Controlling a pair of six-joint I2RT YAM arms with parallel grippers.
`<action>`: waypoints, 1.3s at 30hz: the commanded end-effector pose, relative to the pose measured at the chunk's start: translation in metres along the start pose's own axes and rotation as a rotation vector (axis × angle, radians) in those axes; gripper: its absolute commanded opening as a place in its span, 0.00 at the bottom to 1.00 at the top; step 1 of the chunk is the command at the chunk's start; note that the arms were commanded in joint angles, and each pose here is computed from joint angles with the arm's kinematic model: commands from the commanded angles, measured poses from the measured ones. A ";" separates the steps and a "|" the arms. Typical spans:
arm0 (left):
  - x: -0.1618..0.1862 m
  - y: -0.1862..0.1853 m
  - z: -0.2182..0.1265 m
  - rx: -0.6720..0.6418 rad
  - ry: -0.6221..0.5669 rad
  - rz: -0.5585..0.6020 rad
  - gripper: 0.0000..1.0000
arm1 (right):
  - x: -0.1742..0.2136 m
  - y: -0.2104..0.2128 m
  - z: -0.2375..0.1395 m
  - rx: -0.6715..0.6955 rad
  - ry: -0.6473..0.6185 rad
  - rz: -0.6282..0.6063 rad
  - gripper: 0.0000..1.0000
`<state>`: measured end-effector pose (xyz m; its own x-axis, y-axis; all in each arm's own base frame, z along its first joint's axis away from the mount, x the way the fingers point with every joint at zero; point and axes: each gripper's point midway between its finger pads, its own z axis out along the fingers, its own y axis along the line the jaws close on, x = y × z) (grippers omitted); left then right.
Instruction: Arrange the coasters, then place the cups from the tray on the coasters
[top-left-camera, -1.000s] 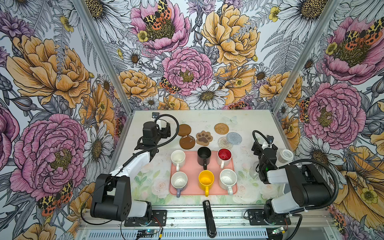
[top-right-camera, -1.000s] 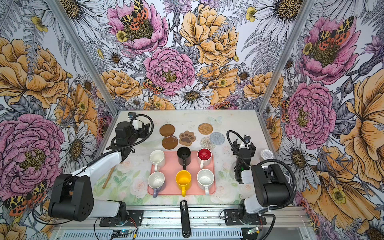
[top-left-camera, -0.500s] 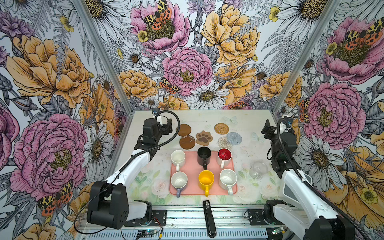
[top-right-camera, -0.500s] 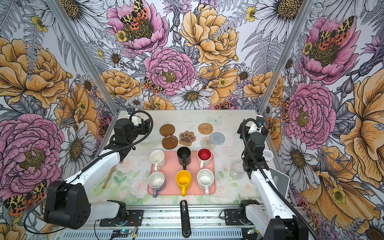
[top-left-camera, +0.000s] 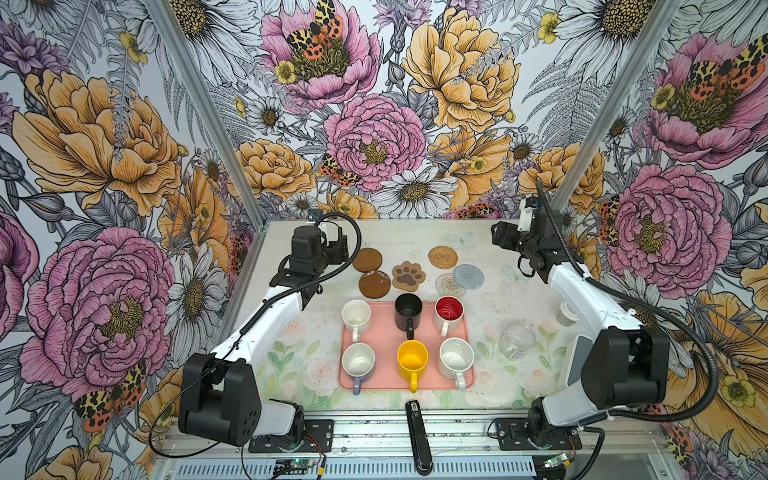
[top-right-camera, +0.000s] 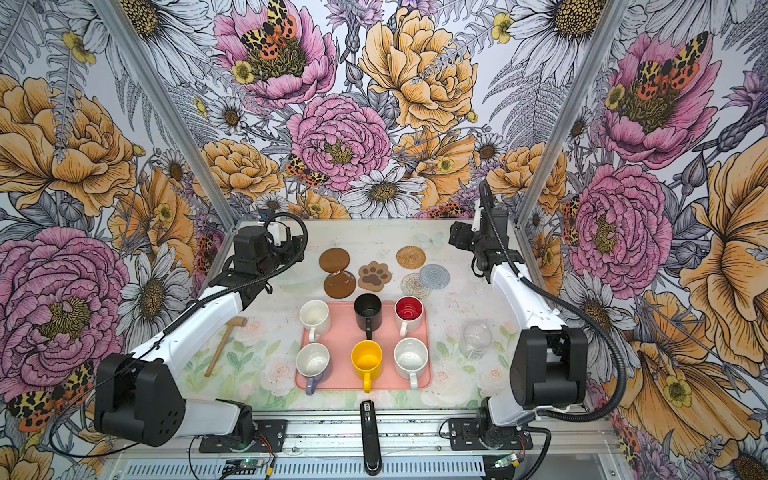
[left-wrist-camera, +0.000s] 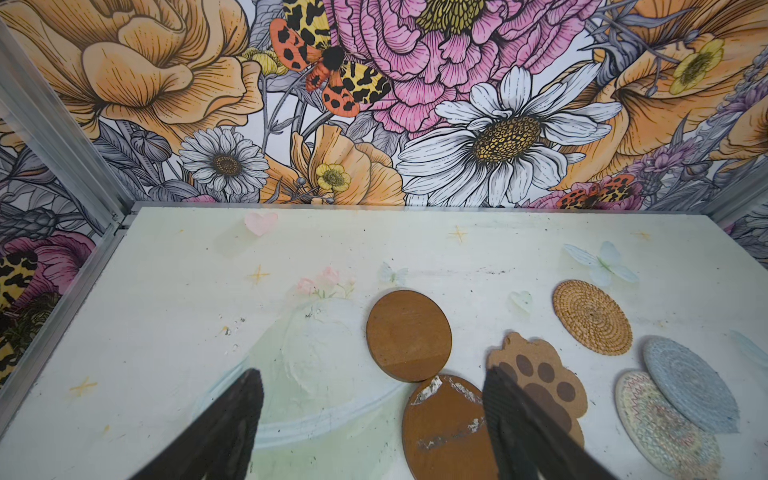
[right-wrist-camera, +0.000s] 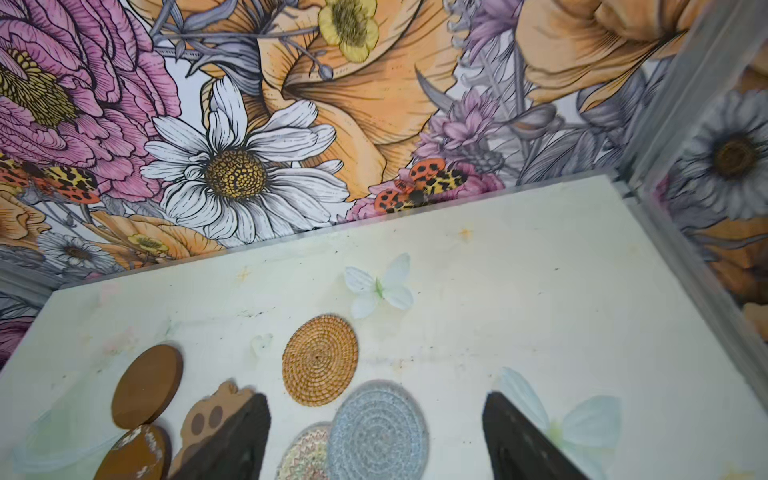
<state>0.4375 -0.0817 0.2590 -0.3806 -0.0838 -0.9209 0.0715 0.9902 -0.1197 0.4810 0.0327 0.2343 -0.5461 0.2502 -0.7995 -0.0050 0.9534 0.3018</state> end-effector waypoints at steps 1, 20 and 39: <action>-0.007 0.006 -0.013 -0.018 -0.024 -0.061 0.84 | 0.031 0.011 0.019 -0.077 0.170 0.071 0.77; 0.011 0.037 -0.016 0.011 0.031 -0.251 0.82 | 0.132 -0.036 0.095 0.078 0.547 0.107 0.66; 0.023 0.035 -0.012 0.023 0.065 -0.272 0.82 | 0.189 -0.072 0.098 0.240 0.720 0.031 0.39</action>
<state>0.4227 -0.0456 0.2399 -0.4397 -0.3226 -0.8382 -0.0299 0.9380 -0.3453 0.4649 0.0318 0.0250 -0.9430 0.1979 -0.2676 0.1527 0.9717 0.1804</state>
